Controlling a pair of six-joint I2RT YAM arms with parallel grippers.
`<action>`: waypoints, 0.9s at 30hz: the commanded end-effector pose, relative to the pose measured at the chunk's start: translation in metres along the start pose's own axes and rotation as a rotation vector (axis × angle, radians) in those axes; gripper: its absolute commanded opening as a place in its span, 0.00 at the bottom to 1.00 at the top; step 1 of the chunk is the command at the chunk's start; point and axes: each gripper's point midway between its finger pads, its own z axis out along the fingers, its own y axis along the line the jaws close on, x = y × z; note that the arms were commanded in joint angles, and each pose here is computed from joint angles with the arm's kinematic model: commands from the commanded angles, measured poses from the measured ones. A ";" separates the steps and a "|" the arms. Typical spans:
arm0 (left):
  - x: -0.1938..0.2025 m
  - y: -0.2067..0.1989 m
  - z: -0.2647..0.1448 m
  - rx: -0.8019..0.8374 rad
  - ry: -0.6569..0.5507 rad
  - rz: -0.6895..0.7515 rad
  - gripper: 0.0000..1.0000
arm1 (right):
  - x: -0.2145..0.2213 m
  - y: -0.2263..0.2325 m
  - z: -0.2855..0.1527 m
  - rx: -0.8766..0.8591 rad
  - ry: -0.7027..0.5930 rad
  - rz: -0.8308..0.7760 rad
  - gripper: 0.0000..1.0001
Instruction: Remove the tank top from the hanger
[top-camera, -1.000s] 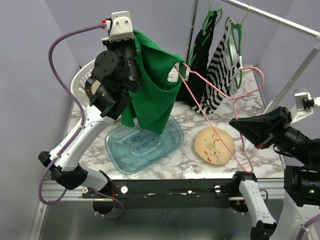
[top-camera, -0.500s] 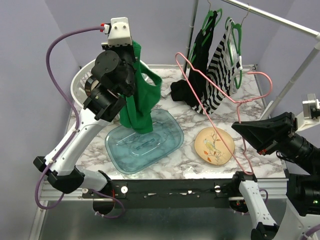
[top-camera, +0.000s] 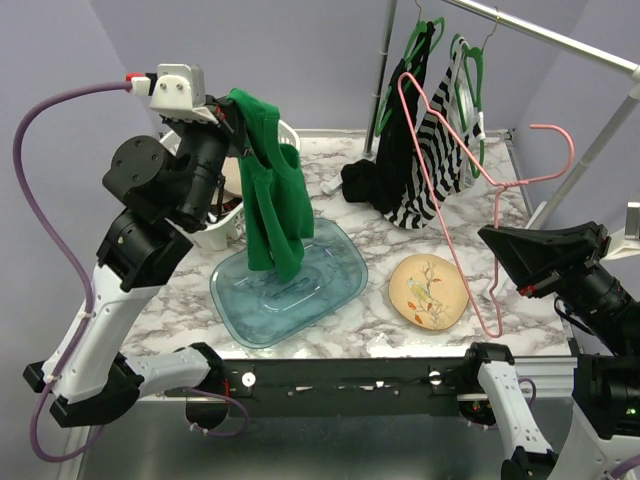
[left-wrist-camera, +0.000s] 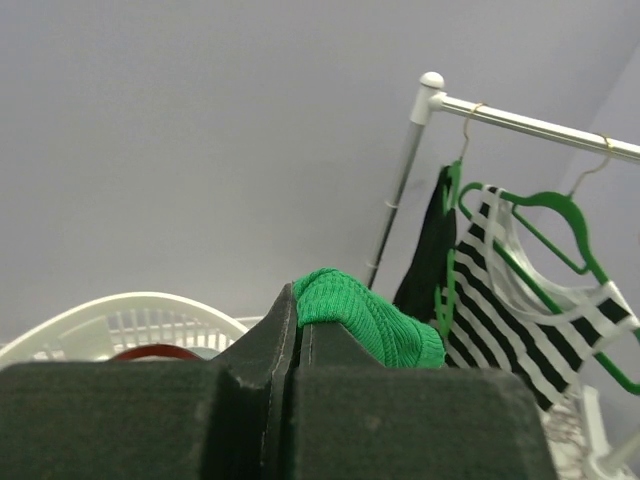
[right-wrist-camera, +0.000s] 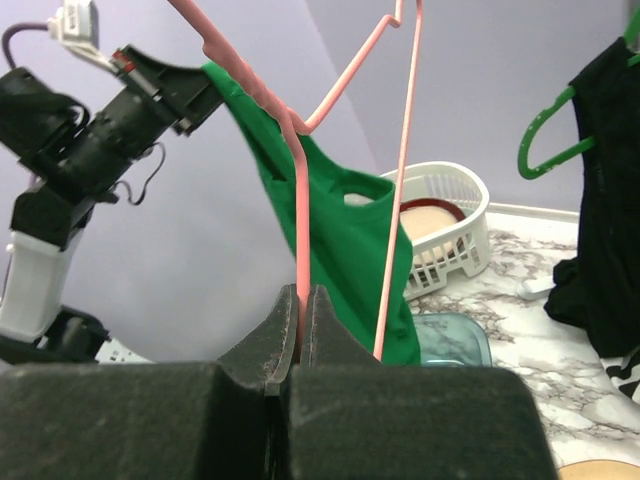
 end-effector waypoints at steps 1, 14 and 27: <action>0.005 -0.017 -0.021 0.123 0.052 -0.078 0.00 | -0.006 -0.010 0.001 0.046 -0.042 -0.007 0.01; 0.178 0.006 -0.053 0.025 0.383 -0.129 0.00 | -0.007 -0.011 -0.002 0.069 -0.057 -0.030 0.01; 0.350 0.009 -0.127 -0.019 0.787 -0.324 0.00 | -0.004 -0.037 -0.002 0.195 -0.060 0.023 0.01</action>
